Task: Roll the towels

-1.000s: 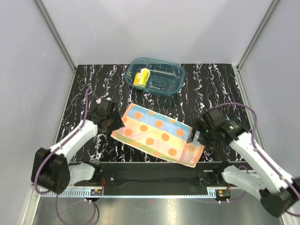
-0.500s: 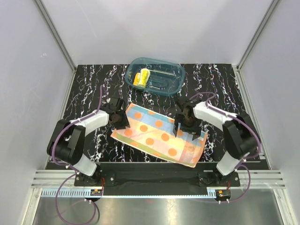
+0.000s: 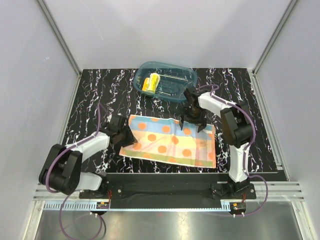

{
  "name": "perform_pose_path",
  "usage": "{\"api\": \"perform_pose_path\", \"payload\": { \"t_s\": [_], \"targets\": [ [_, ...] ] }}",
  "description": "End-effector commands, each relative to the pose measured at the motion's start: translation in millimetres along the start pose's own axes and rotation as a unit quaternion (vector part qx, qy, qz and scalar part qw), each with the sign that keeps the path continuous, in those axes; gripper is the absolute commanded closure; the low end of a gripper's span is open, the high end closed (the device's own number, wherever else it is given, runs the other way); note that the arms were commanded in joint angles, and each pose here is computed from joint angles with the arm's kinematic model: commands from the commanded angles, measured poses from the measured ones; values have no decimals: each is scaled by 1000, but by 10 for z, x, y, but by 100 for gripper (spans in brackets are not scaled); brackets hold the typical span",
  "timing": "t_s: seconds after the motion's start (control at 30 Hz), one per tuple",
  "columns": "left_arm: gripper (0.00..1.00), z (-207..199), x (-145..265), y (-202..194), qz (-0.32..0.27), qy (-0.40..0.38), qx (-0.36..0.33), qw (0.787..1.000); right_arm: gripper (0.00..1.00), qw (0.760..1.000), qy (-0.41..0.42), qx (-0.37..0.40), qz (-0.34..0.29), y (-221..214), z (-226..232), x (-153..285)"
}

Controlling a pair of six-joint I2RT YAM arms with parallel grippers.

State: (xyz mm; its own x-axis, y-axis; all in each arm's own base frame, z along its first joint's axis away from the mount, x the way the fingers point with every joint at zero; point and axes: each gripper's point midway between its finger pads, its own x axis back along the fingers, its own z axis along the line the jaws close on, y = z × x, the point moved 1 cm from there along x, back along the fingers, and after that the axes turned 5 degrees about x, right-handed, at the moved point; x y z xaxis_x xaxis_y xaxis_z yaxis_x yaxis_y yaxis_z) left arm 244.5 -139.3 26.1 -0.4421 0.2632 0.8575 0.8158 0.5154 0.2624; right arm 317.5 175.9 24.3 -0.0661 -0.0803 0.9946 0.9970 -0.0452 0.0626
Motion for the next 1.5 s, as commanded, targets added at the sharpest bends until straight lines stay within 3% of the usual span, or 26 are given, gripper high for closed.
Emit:
{"api": "perform_pose_path", "payload": {
  "t_s": [0.0, 0.3, 0.5, 0.63, 0.87, 1.13, 1.27, 1.47],
  "targets": [
    [65, 407, 33, -244, 23, 67, 10, 997, 0, 999, 10, 36, -23, 271, 75, 2],
    [64, 430, 201, 3, -19, 102, 2, 995, 0, 996, -19, 64, -66, 557, -69, 272],
    [62, 398, 472, 122, -61, 104, 19, 993, 0, 986, -36, 62, -153, 694, -171, 881],
    [59, 346, 626, 142, -78, 84, 33, 993, 0, 978, -27, 43, -201, 558, -246, 1285],
    [57, 507, 778, -13, -79, 86, 44, 992, 0, 980, -23, 5, -195, 17, -460, 1347],
    [59, 699, 740, -184, -85, 92, 106, 987, 0, 980, 46, -27, -190, -493, -453, 1315],
    [58, 854, 762, -132, -104, 141, 115, 978, 0, 979, 85, -19, -186, -616, -368, 1350],
    [58, 1032, 707, -171, -104, 191, 131, 967, 0, 980, 71, 7, -188, -655, -439, 1372]
  ]
}}
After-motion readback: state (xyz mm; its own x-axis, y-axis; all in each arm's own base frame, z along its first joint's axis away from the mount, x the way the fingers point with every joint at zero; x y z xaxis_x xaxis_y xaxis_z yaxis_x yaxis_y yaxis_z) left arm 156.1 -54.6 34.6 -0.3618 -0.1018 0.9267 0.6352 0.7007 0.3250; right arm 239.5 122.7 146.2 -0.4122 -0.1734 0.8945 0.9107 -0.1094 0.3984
